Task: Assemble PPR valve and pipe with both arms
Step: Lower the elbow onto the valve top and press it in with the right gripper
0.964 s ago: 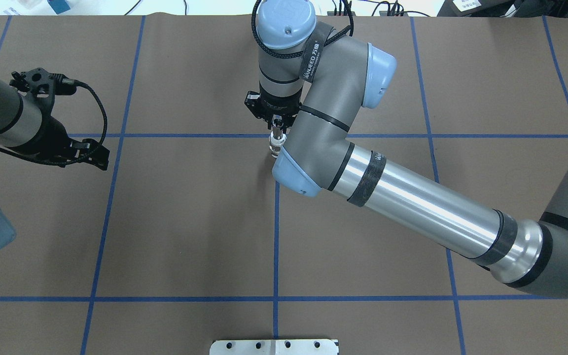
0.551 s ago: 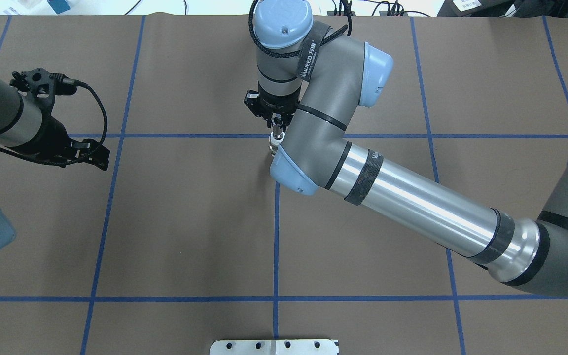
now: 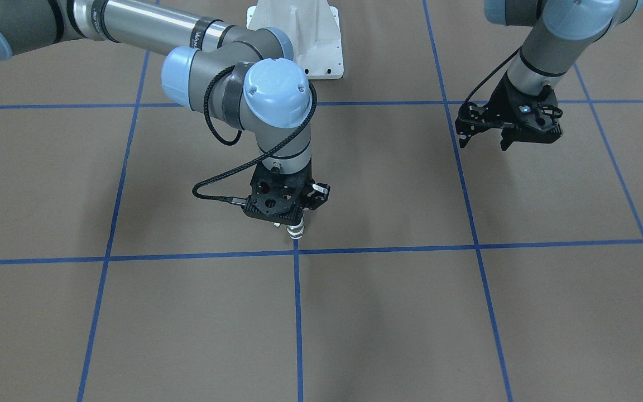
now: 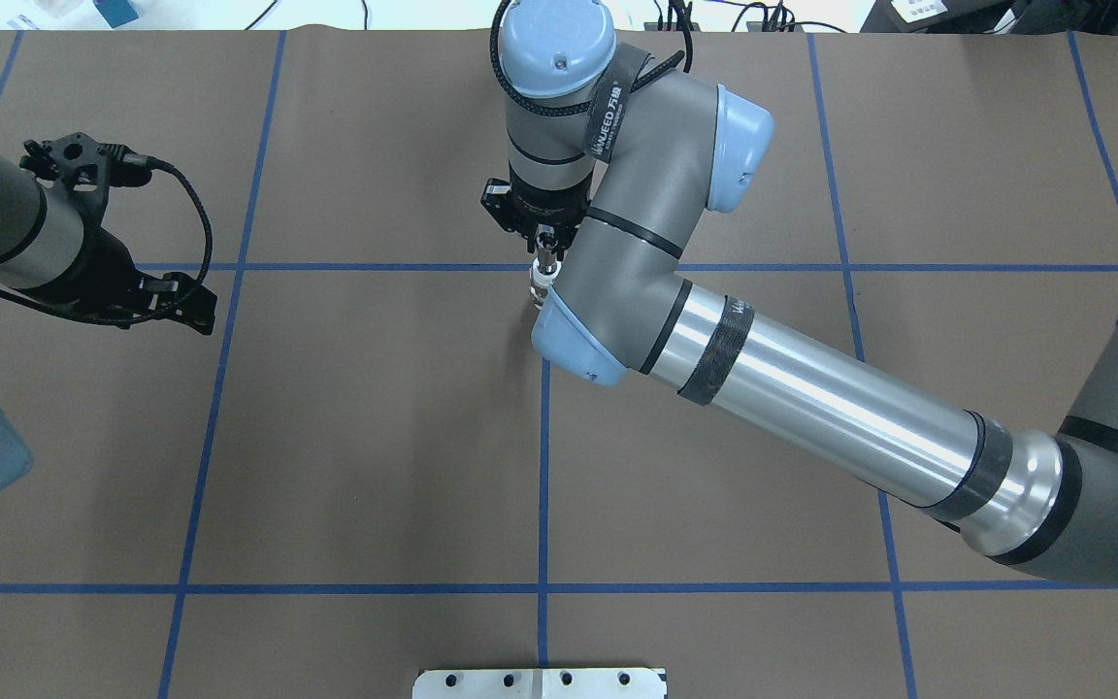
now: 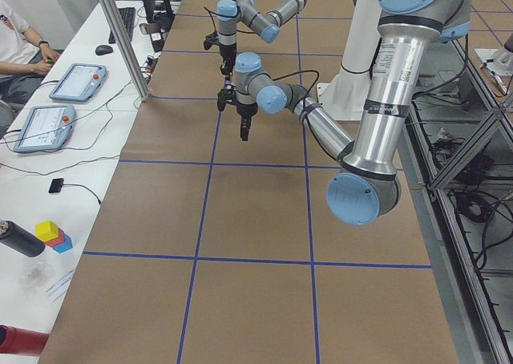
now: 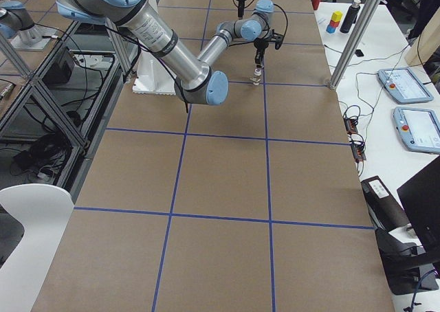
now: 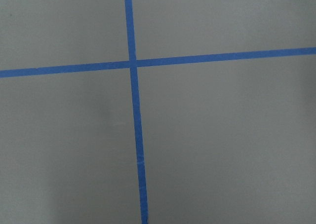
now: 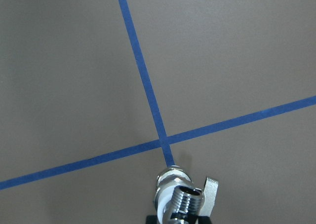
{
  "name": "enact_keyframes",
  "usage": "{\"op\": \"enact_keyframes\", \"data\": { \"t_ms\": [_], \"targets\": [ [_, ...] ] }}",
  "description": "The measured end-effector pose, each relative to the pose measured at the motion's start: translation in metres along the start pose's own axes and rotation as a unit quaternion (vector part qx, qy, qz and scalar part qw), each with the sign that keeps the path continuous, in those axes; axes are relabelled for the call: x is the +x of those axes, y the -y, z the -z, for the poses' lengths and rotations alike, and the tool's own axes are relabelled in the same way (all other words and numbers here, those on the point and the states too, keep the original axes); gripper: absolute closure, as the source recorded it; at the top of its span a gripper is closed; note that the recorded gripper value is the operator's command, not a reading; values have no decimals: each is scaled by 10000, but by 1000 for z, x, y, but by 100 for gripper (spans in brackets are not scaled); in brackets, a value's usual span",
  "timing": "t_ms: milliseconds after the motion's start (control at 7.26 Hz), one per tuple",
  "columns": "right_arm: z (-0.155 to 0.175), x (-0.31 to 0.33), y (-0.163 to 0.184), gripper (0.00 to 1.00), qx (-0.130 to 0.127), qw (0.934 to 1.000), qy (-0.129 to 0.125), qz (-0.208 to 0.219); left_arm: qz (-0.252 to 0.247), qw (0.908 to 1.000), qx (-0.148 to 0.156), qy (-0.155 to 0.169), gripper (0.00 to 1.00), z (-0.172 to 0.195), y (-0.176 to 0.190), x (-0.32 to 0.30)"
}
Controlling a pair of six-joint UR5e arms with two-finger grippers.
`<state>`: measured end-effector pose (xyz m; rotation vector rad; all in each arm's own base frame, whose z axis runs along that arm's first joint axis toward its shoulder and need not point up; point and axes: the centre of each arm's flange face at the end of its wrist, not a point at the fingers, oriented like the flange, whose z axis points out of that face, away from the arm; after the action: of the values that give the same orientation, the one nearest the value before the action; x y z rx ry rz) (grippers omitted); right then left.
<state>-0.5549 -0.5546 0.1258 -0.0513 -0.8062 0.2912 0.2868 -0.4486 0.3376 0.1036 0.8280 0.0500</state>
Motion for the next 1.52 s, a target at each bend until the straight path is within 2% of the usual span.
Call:
{"op": "enact_keyframes", "data": {
  "t_ms": [1515],
  "targets": [
    [-10, 1, -5, 100, -42, 10000, -69, 19, 11, 10000, 0, 1, 11, 0, 0, 1]
  ]
}}
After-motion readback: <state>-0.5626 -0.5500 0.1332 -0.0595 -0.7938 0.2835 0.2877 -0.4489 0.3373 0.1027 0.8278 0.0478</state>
